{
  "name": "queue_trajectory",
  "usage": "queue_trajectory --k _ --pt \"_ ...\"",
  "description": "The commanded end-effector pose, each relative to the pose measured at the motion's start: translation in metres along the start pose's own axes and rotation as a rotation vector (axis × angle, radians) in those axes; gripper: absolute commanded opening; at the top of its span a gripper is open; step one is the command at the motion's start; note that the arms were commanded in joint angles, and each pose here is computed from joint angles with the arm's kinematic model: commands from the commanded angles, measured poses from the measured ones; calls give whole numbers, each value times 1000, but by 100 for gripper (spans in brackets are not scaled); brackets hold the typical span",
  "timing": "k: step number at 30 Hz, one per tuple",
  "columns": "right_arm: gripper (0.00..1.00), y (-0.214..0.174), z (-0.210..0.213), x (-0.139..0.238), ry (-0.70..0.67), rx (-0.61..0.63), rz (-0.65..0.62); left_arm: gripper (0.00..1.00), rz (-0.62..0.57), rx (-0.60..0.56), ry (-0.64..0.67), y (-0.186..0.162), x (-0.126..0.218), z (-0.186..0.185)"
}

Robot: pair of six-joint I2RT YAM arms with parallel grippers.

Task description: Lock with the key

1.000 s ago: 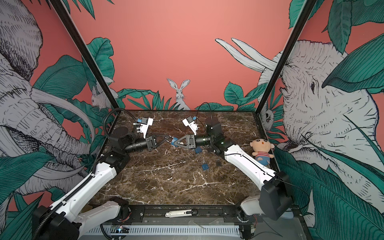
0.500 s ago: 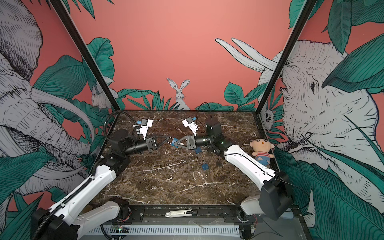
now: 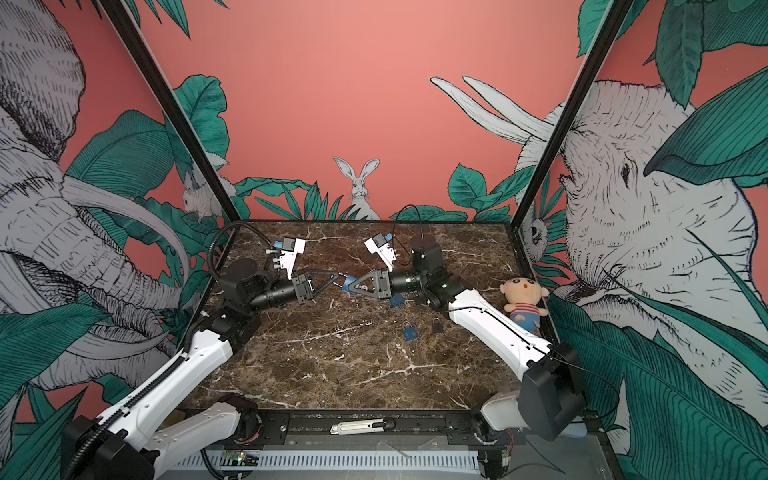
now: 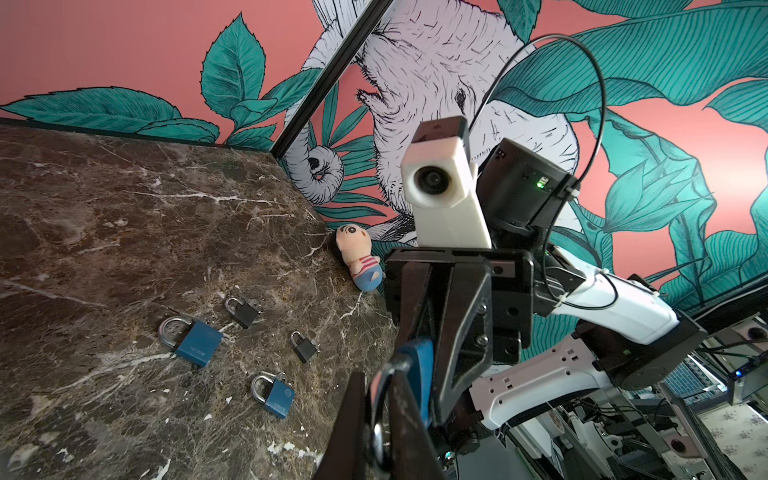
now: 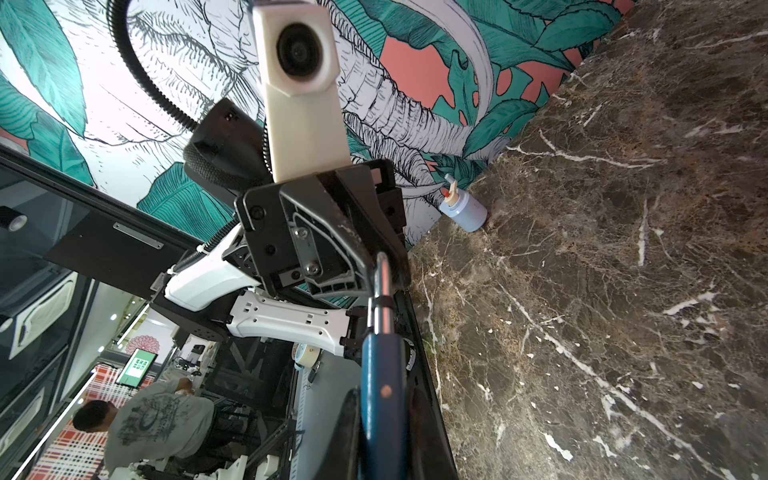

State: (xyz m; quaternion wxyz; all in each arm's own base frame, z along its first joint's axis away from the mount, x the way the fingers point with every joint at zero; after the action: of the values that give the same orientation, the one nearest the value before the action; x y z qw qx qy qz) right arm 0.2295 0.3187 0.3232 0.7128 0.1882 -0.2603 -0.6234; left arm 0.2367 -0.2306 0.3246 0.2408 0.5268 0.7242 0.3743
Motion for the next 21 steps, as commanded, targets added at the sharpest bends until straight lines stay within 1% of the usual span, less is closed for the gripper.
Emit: queue_trajectory --k 1,13,21 --pt "0 36 65 3 160 266 -113 0 181 92 -20 -56 -9 9" --pt "0 38 73 6 188 256 -119 0 191 89 -12 -59 -16 20" --pt "0 39 68 4 174 259 -119 0 189 109 -40 -61 -18 15"
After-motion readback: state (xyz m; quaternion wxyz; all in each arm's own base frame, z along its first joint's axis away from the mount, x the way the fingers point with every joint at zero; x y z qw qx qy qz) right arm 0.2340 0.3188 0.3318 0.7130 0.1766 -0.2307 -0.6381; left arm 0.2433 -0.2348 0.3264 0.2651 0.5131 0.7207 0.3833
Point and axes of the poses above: each gripper's point midway between its finger pads, its own x axis back along the fingers, its own z axis along the line the jaws close on, y = z × x, the point moved 2 cm from there along x, back along the fingers, and after that the axes turned 4 degrees about -x, right-handed, at the moved point
